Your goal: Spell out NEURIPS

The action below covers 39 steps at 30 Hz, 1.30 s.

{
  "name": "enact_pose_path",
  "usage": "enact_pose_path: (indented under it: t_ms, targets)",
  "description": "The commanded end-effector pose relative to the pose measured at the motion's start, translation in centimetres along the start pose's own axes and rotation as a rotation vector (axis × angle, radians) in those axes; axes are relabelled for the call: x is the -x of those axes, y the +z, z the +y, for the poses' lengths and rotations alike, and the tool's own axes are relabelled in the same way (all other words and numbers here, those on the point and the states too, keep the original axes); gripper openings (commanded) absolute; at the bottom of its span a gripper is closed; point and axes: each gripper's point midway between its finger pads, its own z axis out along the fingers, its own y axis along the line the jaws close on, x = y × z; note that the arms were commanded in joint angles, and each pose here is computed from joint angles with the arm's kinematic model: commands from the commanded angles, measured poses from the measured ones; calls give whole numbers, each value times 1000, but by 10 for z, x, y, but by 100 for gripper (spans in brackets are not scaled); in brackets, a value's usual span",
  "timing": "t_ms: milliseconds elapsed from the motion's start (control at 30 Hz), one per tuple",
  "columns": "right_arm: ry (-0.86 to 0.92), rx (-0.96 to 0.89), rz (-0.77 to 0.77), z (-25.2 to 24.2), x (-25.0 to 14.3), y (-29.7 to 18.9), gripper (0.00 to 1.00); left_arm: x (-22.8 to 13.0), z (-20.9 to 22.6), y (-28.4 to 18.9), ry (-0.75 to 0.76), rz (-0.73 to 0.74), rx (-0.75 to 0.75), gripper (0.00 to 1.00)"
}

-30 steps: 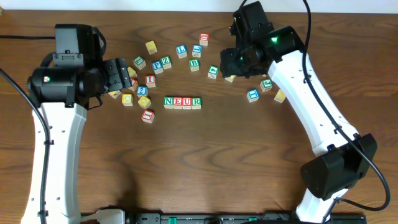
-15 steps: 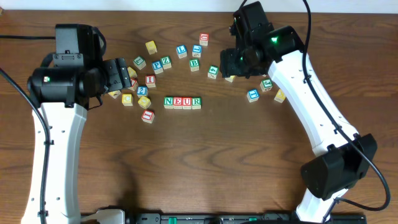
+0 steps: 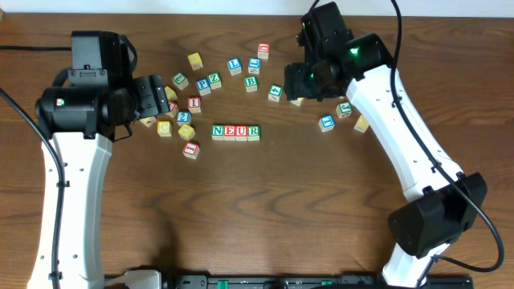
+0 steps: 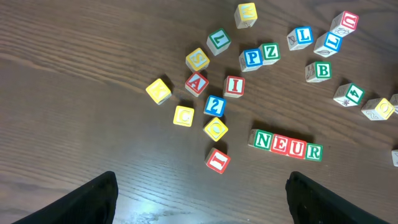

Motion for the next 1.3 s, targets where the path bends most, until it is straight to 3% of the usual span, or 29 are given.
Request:
enact_pose_path:
  t_ms: [0,1267]
  targets:
    - [-5,-18,-22,-3,5,-3,66,4,2,-2,2,-11,9,85]
    - [20,-43,-61,-18,19,1,71,9,1,15,2,3,12,85]
